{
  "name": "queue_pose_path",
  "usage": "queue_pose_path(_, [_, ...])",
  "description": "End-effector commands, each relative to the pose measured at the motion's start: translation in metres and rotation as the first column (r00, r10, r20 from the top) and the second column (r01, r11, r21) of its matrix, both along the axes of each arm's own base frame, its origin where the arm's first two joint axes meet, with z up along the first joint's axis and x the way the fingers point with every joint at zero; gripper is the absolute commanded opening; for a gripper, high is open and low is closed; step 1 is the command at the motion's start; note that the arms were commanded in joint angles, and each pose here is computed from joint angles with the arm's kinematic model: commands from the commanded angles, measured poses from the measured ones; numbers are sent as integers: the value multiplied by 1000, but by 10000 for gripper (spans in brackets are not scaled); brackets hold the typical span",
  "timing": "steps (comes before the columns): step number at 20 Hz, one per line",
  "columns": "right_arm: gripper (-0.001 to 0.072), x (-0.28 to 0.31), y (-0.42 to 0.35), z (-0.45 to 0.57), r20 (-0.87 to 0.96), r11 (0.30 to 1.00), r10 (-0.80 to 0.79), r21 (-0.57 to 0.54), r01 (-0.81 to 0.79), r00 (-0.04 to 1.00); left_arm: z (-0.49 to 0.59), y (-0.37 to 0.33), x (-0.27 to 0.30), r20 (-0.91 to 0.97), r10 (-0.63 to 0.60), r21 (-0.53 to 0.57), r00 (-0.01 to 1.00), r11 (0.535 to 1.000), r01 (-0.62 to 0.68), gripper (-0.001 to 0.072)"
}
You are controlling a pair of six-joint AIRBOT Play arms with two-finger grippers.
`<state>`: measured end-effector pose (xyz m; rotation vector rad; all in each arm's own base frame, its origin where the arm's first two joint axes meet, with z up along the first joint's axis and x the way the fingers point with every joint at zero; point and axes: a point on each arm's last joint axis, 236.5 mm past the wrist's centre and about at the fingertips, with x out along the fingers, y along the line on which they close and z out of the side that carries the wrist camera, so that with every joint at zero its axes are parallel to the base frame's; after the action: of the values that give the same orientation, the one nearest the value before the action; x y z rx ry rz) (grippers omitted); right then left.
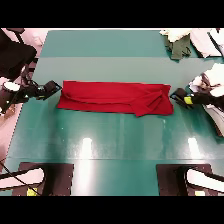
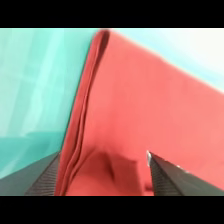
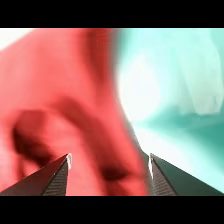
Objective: Fold the shirts.
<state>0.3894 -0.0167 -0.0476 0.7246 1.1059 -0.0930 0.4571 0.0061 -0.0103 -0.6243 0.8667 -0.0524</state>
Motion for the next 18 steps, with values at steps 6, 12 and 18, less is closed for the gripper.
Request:
queue_pose_path(6, [706, -42, -19, -4, 35, 967, -1, 253, -8, 999, 15, -7, -3, -10, -47, -35, 999, 998, 47, 650])
queue_pose_path(12, [705, -33, 32, -37, 13, 911, 116, 396, -112, 993, 13, -13, -8, -29, -70, -50, 997, 996, 68, 651])
queue_pose_path(18, [702, 19, 98, -39, 58, 887, 256, 382, -258, 965, 12, -17, -12, -42, -86, -63, 995, 995, 83, 650])
